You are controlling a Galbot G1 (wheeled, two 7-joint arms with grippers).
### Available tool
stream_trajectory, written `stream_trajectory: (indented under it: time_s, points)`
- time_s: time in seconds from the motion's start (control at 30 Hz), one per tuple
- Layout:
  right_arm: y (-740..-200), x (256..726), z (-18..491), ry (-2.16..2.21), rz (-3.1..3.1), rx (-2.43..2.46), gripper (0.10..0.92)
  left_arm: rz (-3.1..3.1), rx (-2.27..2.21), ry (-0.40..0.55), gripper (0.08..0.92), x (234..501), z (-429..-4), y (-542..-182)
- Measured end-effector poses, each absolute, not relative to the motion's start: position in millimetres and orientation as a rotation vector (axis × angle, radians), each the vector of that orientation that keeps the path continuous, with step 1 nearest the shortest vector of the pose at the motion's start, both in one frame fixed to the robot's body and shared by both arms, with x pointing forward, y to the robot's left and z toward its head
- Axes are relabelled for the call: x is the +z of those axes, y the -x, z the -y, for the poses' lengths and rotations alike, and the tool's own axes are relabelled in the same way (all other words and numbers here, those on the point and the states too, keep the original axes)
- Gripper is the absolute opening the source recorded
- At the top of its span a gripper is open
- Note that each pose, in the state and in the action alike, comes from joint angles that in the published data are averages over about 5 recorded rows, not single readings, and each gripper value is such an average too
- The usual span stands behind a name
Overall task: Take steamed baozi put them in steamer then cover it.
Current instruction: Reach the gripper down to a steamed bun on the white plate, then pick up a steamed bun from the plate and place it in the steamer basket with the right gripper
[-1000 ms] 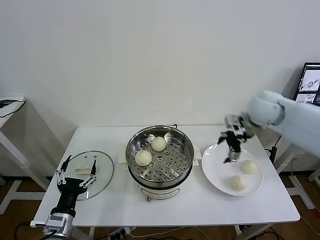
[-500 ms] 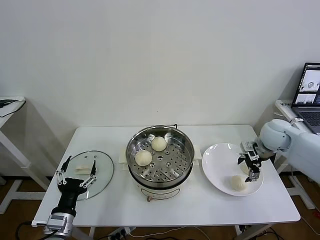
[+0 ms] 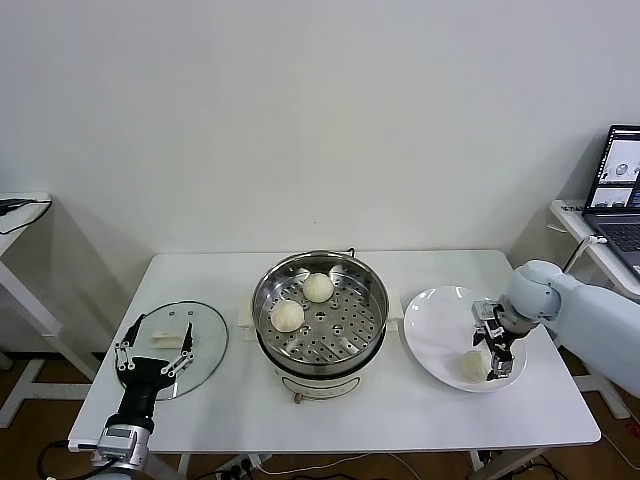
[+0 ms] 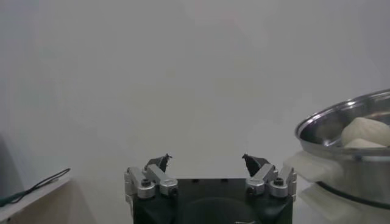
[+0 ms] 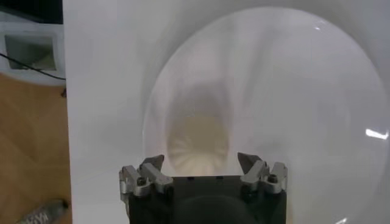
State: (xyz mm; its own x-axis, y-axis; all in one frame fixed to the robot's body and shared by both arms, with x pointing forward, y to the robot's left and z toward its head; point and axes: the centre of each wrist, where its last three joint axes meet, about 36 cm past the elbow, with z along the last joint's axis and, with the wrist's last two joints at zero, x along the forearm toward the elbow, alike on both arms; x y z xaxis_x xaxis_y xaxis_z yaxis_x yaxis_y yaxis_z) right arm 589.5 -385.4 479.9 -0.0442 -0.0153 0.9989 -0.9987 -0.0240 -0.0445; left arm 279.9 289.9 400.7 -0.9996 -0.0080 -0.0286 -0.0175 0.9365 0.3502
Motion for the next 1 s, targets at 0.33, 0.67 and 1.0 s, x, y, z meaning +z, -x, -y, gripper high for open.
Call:
stream_trajectory:
  time_s: [0.33,0.67,1.0]
  points:
    - [-588.3,473.9,388.7,-1.216,1.238,1.236,0.721,-3.068,0.558,0.019,0.823,400.3,-289.4,-279.2]
    - [-589.1,471.0,387.7,-1.22,1.243,1.234,0.637,-3.075,0.55,0.024,0.823,397.6,-288.5,-279.4]
    - [-589.8,488.5,394.2,-1.218,1.274,1.227,0.636,-3.071,0.55,0.023,0.823,398.4,-288.5,-280.4]
